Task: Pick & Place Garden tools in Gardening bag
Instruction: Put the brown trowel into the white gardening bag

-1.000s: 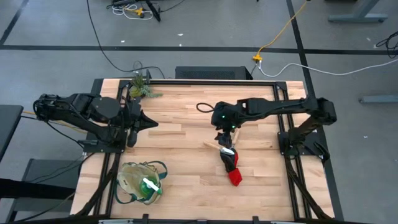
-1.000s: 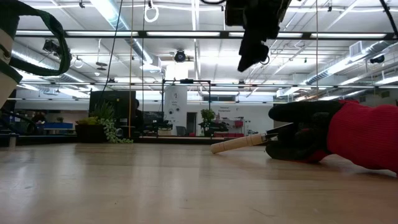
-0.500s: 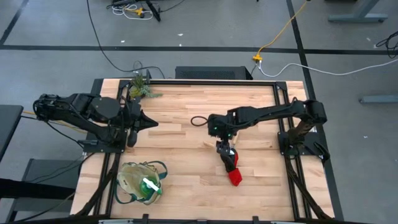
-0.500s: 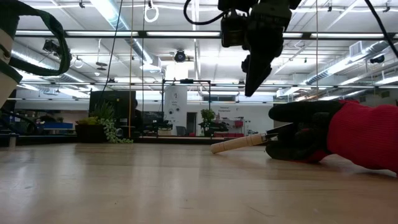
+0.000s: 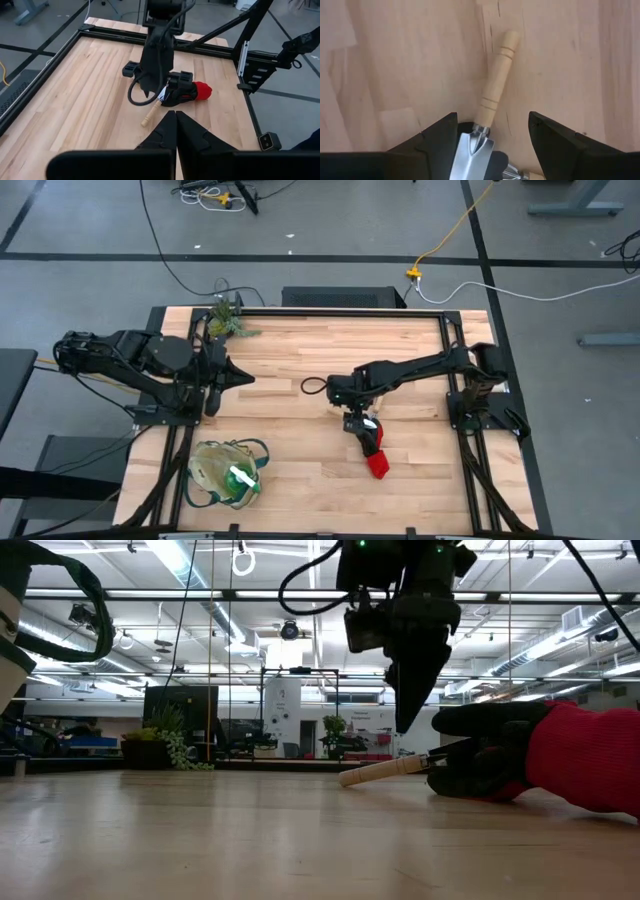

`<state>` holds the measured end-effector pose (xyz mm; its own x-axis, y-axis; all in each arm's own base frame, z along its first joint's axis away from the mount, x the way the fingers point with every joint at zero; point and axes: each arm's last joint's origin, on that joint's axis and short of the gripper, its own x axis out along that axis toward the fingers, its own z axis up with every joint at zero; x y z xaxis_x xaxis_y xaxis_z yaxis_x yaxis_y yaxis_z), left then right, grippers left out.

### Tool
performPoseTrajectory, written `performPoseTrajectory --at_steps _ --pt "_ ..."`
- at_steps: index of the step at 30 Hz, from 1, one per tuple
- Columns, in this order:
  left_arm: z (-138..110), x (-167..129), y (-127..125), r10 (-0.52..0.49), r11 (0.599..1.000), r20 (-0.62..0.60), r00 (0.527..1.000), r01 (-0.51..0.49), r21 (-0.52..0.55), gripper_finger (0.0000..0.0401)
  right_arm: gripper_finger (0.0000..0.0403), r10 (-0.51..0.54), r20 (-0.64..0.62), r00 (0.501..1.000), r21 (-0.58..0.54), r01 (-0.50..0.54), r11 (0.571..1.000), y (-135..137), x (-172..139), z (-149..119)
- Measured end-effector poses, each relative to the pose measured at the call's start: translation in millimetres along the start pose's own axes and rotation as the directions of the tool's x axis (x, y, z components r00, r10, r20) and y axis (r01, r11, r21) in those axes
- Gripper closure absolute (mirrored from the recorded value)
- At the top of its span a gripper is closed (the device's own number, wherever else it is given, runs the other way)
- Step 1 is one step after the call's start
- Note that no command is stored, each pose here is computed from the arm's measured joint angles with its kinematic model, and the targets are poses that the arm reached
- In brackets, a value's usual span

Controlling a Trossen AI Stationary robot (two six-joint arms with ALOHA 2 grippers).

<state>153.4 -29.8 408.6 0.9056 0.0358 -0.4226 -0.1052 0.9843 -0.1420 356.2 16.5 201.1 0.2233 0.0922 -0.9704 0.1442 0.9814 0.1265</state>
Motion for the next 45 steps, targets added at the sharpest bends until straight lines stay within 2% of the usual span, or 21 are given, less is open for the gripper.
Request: performPoseTrajectory --at_steps 6,26,35,45 --pt "0 0 0 0.0 1.0 0.0 1.0 0.0 -0.001 0.0396 0.0156 -0.001 -0.024 1.0 0.002 0.002 1.0 0 7 0" --pt "0 0 0 0.011 1.0 0.003 1.0 -0.011 -0.001 0.0398 0.0156 -0.001 0.019 1.0 0.031 0.0 1.0 0 8 4" --pt "0 0 0 0.011 1.0 0.004 1.0 -0.011 -0.001 0.0398 0.0156 0.004 -0.036 0.999 0.07 -0.001 0.998 -4 29 -13" --pt "0 0 0 0.017 1.0 0.006 1.0 -0.017 -0.009 0.0397 0.0156 0.016 -0.023 1.0 0.078 -0.015 0.997 -5 36 -17"
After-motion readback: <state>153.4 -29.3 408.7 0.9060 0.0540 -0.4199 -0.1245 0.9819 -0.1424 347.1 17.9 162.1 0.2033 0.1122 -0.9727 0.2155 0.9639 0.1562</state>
